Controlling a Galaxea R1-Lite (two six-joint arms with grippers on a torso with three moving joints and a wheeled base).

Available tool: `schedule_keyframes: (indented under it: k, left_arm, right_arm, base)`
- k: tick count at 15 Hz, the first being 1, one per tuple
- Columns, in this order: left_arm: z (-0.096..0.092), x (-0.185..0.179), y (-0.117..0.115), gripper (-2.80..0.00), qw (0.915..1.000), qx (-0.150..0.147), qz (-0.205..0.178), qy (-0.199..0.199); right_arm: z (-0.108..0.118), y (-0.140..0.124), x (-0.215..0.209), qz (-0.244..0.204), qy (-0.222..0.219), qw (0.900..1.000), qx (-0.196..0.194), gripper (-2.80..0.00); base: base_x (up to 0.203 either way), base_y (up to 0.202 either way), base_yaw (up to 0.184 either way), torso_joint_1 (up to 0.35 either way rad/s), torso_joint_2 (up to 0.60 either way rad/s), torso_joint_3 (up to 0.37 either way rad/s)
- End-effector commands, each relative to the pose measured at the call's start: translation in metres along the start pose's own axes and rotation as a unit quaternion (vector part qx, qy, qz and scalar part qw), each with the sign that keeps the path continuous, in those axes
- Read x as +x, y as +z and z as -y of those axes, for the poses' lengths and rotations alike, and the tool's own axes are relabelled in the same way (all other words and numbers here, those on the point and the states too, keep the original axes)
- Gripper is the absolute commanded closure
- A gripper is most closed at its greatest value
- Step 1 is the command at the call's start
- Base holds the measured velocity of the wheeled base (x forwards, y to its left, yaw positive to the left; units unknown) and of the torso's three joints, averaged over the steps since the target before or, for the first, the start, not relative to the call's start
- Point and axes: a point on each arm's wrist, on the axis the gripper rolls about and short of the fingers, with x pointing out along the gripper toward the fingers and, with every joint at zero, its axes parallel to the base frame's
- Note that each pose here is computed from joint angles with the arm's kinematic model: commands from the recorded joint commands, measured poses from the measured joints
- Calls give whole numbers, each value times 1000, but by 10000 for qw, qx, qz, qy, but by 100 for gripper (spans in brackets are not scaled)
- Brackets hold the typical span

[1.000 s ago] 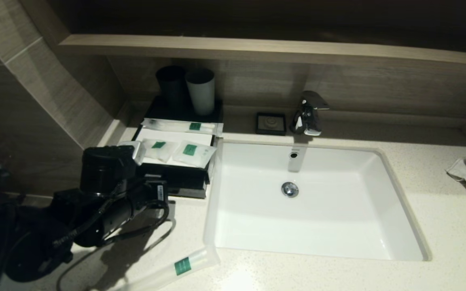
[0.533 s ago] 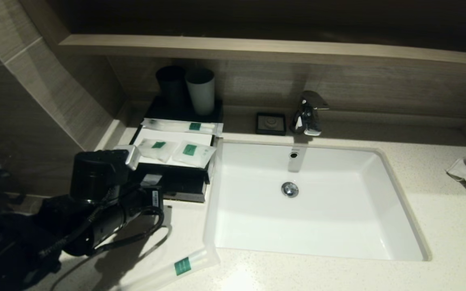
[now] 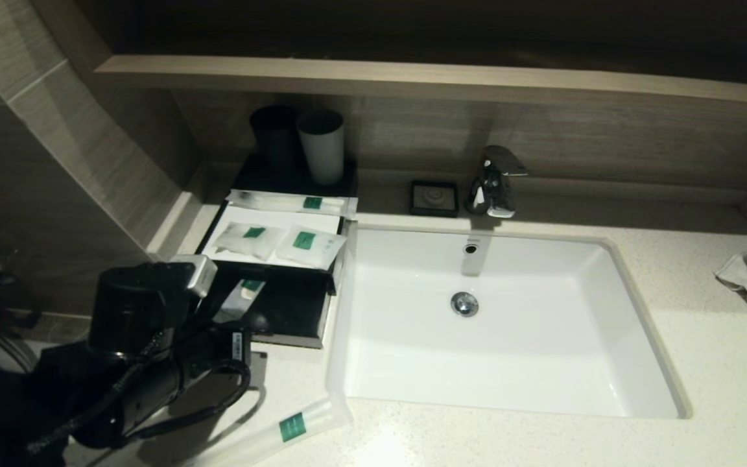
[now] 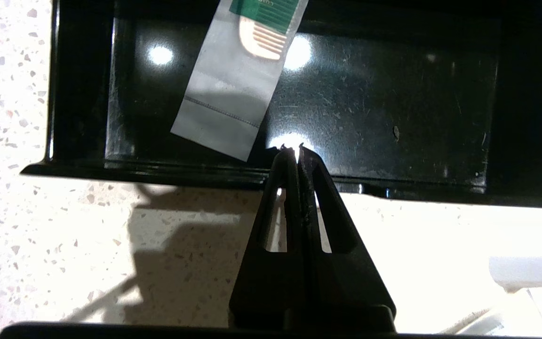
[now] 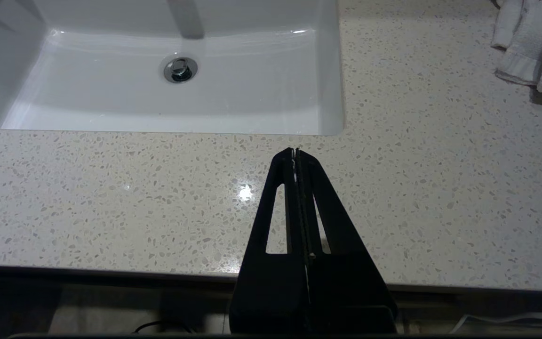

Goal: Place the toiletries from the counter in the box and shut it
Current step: Open the drawer

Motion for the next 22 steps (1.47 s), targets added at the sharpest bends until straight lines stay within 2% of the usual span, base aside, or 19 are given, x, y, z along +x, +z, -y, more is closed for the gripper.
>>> schedule_keyframes:
  k: [1, 16, 22]
  left_arm:
    - [-1, -7, 0, 0, 10000, -14, 68, -14]
    - [-8, -24, -7, 0, 9999, 63, -154, 27]
    - [-9, -41, 12, 0, 9997, -54, 232, -61]
  right_arm:
    - [0, 0, 0, -8, -1, 10000, 2, 0]
    - [0, 0, 0, -8, -1, 10000, 2, 0]
    - [0, 0, 0, -8, -1, 10000, 2, 0]
  base:
    - [0, 0, 0, 0, 0, 0]
    - [0, 0, 0, 0, 0, 0]
    - [0, 0, 0, 0, 0, 0]
